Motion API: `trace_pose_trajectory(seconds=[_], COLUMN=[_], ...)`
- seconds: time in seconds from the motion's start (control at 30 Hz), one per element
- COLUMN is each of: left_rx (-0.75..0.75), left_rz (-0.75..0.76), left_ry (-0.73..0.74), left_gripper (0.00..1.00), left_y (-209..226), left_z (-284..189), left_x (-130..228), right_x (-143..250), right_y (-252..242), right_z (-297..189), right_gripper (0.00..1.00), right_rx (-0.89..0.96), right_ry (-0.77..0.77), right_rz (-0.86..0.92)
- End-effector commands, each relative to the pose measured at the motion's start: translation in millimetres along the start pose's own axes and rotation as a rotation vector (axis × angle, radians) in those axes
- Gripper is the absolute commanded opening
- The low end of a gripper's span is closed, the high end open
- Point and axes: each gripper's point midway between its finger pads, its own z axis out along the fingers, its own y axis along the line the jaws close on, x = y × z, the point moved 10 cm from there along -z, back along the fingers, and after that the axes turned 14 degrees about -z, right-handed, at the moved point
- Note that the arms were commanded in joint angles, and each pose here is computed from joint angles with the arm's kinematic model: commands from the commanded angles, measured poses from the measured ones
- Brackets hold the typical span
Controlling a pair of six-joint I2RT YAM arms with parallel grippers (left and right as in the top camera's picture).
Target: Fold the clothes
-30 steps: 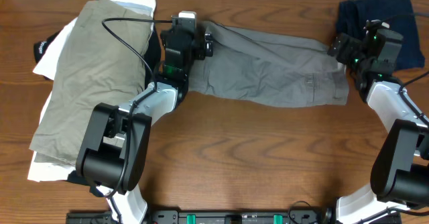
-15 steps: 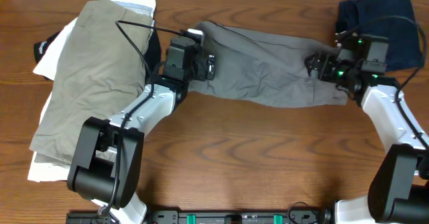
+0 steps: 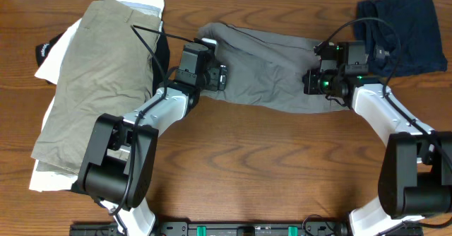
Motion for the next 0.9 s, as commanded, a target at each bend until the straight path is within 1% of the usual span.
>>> trace_pose_trajectory(seconds=[0.0,0.13,0.23,0.33,0.53,0.6,0.73,0.87], left_rx=[0.010,0.009,0.009,0.009,0.009,0.008,0.008,0.008], left_rz=[0.010,0.009,0.010,0.009,0.010,0.010,0.009,0.010], left_ry=[0.002,0.003,0.003,0.004,0.004,0.006,0.007,0.006], left_gripper=[0.88,0.88,0.88,0.88,0.88,0.88,0.88,0.88], left_y=[-1.0,-0.9,-0.9,-0.9,-0.8,-0.7,-0.7,-0.6], left_z=[2.1,2.1,2.1,2.1,2.1,2.1,2.1,2.1], left_x=[-2.0,-1.7,-1.8,-1.7,-1.6,-1.3,-1.2,-1.4], right_x=[4.3,11.6,10.8,-2.4,-50.7,-64.0,-81.0,-85.1], right_y=[0.6,-6.9,-14.7,-23.1,-33.6,-38.9,-49.6,-51.6], right_z=[12.3,27.0,33.9,32.4,15.1,8.3,-2.0,-3.7], right_gripper=[0.01,0.01,0.01,0.01,0.01,0.01,0.01,0.01], right_rx=[0.001,0.039,0.112,0.190,0.226,0.274,0.359,0.341], right_ry=[0.029,0.060,0.047,-0.039,-0.252,-0.313,-0.433,-0.467], right_rz=[-0.019,-0.006,0.005,0.004,0.009,0.029,0.051,0.050])
